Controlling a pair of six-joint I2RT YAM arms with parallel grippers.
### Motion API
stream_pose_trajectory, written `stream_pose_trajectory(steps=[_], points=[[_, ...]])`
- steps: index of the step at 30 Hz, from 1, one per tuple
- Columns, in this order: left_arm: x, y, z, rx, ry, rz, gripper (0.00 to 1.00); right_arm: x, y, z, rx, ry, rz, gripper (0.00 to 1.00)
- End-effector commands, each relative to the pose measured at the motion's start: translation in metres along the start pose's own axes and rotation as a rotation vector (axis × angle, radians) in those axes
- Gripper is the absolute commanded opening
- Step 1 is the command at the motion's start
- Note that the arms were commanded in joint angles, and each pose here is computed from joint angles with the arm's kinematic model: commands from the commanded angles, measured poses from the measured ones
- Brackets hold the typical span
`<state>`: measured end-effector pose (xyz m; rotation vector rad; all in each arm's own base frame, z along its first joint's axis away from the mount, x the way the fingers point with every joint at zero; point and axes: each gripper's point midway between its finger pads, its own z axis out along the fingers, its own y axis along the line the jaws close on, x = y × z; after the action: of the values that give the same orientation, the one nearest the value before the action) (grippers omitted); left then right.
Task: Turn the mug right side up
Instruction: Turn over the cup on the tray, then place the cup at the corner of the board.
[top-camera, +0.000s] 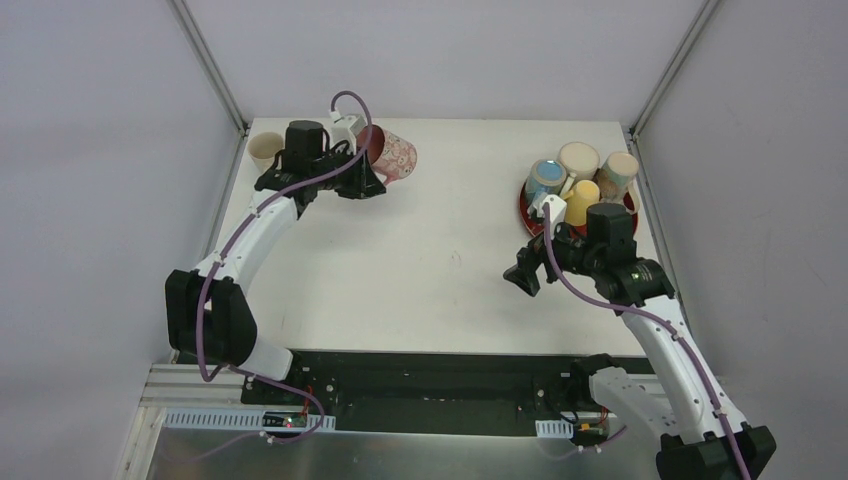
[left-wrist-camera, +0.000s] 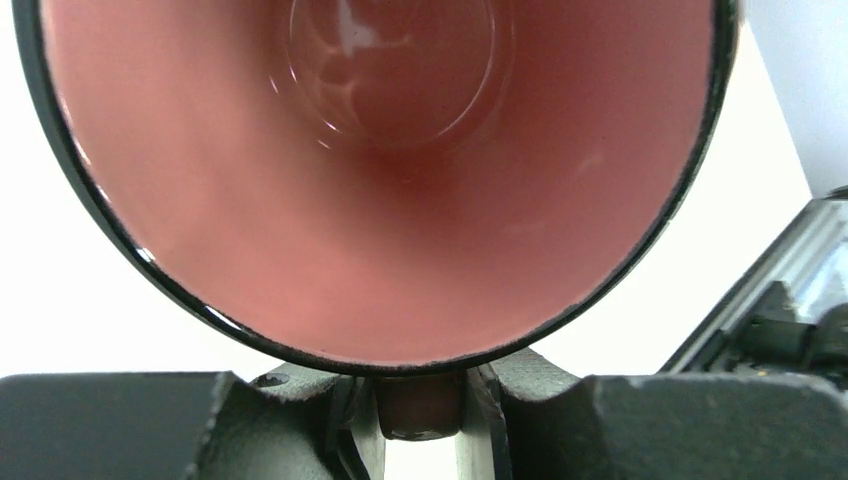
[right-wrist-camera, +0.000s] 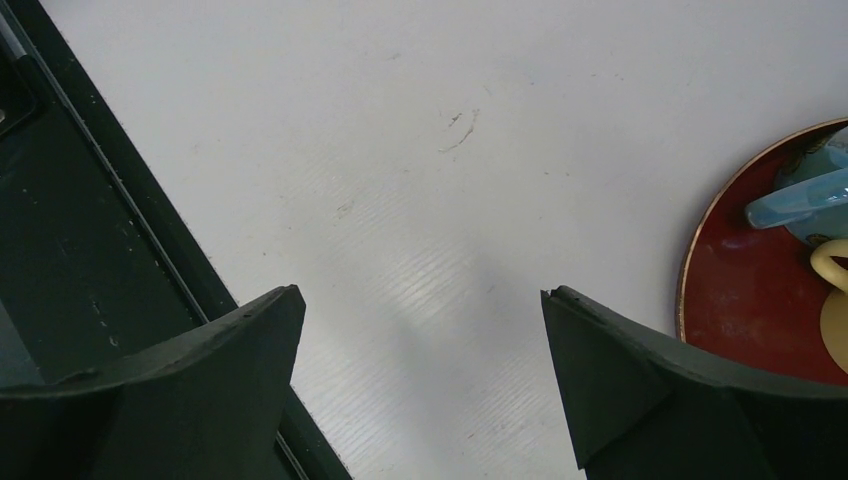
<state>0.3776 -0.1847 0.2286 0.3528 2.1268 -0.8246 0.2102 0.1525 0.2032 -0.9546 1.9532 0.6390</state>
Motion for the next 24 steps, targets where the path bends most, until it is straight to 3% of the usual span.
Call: stream_pose_trajectory(steps=[1,10,24], points=[[-0.049,0.018,-0.019,-0.099,-0.108,0.198,0.0,-0.008,-0.014,0.001,0.057,-0.03,-0.05,0.99],[-0.044,0.085,-0.017,-0.315,-0.009,0.231,0.0,-0.01,-0.014,-0.003,0.073,-0.067,-0.057,0.99],[-0.03,0.153,-0.011,-0.509,0.103,0.168,0.0,-0.01,-0.015,-0.004,0.07,-0.088,-0.036,0.99]])
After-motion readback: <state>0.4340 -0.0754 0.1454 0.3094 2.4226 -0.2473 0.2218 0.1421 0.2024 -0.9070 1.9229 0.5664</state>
